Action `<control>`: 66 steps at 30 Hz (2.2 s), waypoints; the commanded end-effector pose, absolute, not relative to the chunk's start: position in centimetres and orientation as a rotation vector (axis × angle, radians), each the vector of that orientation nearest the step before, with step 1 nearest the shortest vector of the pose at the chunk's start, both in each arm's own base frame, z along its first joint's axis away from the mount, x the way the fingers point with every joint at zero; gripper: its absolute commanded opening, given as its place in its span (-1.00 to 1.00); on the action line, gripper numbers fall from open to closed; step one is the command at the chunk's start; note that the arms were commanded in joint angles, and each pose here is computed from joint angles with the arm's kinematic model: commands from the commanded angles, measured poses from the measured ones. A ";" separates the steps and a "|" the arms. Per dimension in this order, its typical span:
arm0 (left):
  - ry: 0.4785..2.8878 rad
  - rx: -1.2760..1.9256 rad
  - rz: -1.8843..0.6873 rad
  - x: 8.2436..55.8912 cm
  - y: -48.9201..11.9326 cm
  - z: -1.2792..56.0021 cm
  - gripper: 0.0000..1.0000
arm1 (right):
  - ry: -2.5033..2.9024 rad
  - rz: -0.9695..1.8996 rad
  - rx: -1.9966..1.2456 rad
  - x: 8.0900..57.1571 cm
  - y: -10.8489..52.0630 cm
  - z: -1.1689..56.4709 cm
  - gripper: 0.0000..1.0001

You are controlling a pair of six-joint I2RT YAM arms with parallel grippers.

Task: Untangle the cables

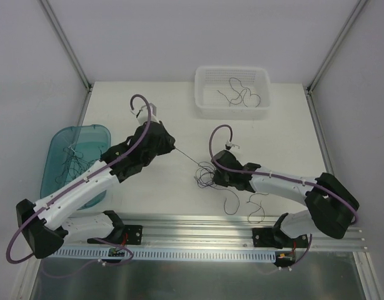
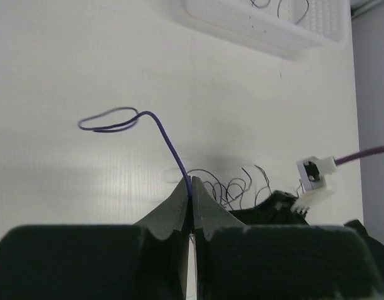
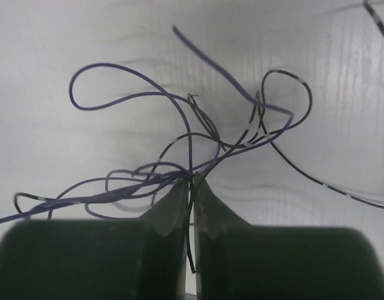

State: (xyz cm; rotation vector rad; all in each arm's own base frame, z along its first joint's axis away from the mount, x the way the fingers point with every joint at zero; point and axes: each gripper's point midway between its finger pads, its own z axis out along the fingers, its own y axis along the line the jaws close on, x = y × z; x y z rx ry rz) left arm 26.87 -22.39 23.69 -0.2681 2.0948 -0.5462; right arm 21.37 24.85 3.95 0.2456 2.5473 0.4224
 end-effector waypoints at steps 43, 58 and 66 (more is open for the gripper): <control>2.382 0.322 -0.962 18.1 -27.5 15.2 0.79 | 2.332 0.814 -0.566 16.1 24.1 15.3 -0.99; 2.222 0.733 -1.191 16.9 -33.5 15.5 0.01 | 2.175 0.939 -0.693 14.9 25.1 18.2 -0.99; 2.202 0.654 -1.122 17.7 -32.6 15.8 -1.00 | 2.243 0.765 -0.616 16.0 22.8 15.7 -0.99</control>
